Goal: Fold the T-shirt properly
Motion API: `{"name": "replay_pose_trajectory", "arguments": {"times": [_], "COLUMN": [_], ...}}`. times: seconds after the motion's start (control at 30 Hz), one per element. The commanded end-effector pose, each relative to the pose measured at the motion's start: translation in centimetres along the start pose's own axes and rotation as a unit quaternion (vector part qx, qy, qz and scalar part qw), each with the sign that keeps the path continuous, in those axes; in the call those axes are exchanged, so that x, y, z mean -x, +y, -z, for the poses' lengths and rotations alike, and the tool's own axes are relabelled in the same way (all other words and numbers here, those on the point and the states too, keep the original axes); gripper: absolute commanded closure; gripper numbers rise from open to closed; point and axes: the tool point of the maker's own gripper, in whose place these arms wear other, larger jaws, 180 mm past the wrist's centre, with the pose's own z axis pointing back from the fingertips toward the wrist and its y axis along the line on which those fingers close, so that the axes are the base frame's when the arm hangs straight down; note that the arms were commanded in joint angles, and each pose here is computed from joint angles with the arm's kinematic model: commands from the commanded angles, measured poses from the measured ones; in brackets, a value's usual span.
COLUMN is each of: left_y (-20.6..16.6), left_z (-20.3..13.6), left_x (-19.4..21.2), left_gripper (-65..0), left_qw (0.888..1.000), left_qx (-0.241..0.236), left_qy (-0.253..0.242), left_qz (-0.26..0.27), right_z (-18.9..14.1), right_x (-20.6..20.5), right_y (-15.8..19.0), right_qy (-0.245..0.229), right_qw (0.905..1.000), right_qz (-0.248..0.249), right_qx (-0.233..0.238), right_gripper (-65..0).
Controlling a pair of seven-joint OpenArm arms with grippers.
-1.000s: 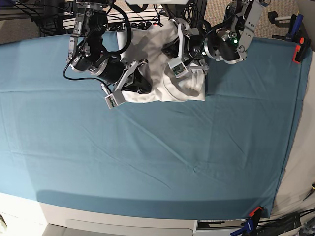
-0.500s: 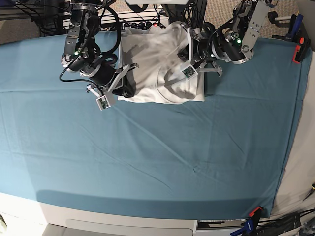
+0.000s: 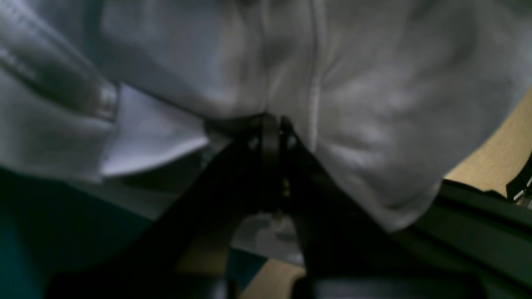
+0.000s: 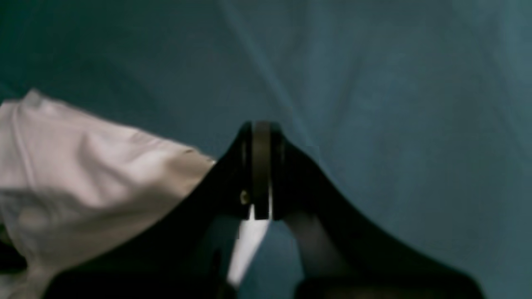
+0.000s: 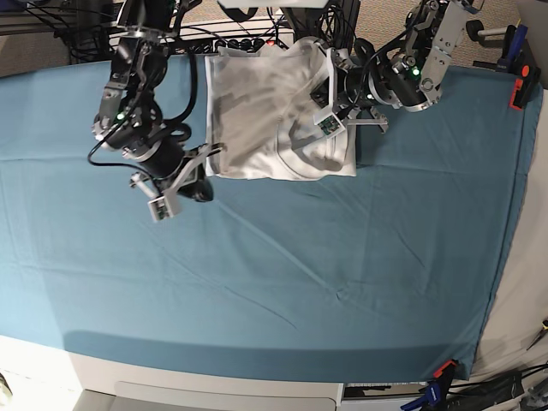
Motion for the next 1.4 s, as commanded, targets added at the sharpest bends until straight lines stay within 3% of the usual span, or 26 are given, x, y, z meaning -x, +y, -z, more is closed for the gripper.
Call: {"name": "replay_pose_trajectory", "arguments": {"times": [0.0, 0.07, 0.1, 0.33, 0.47, 0.67, 0.93, 1.17, 1.3, 1.37], "left_y": [0.3, 0.3, 0.3, 0.3, 0.3, 0.3, 0.3, 0.3, 1.1, 2.1], "left_z": [-0.4, -0.4, -0.4, -0.4, -0.4, -0.4, -0.4, -0.6, -1.9, -3.0], "left_x": [-0.5, -0.6, -0.6, -0.6, -0.6, -0.6, -0.6, -0.6, -1.2, -1.5], "left_gripper": [0.0, 0.0, 0.0, 0.0, 0.0, 0.0, 0.0, 0.0, -14.3, -18.8], "left_qw": [1.0, 1.0, 1.0, 1.0, 1.0, 1.0, 1.0, 1.0, 0.999, 0.999], "left_qx": [-0.006, -0.006, -0.006, -0.006, -0.006, -0.006, -0.006, -0.007, -0.028, -0.044], "left_qy": [-0.009, -0.01, -0.01, -0.01, -0.01, -0.01, -0.011, -0.005, -0.011, -0.022], "left_qz": [0.004, 0.004, 0.004, 0.004, 0.004, 0.004, 0.004, 0.008, 0.015, 0.002], "right_z": [-0.4, -0.9, -1.2, -2.9, -2.3, -0.7, 0.4, 0.8, 0.8, 0.8], "right_x": [-1.5, -1.4, -1.1, 0.6, 1.6, 2.2, 1.3, 1.1, 1.2, 1.2], "right_y": [-0.5, -1.4, -1.7, -2.4, -2.2, -1.3, 1.7, 2.8, 2.8, 2.8], "right_qy": [-0.025, -0.028, -0.027, -0.04, -0.035, -0.035, -0.052, -0.047, -0.045, -0.044], "right_qw": [0.9997, 0.9984, 0.9976, 0.9883, 0.9837, 0.9696, 0.9526, 0.9528, 0.9529, 0.9533], "right_qz": [0.006, 0.048, 0.064, 0.146, 0.173, 0.23, 0.271, 0.264, 0.264, 0.263], "right_qx": [0.003, 0.01, 0.008, -0.017, -0.033, -0.077, -0.129, -0.143, -0.143, -0.142], "right_gripper": [-14.0, -24.3, -25.6, -26.6, -26.7, -26.6, -26.6, -24.1, -14.5, -13.9]}}
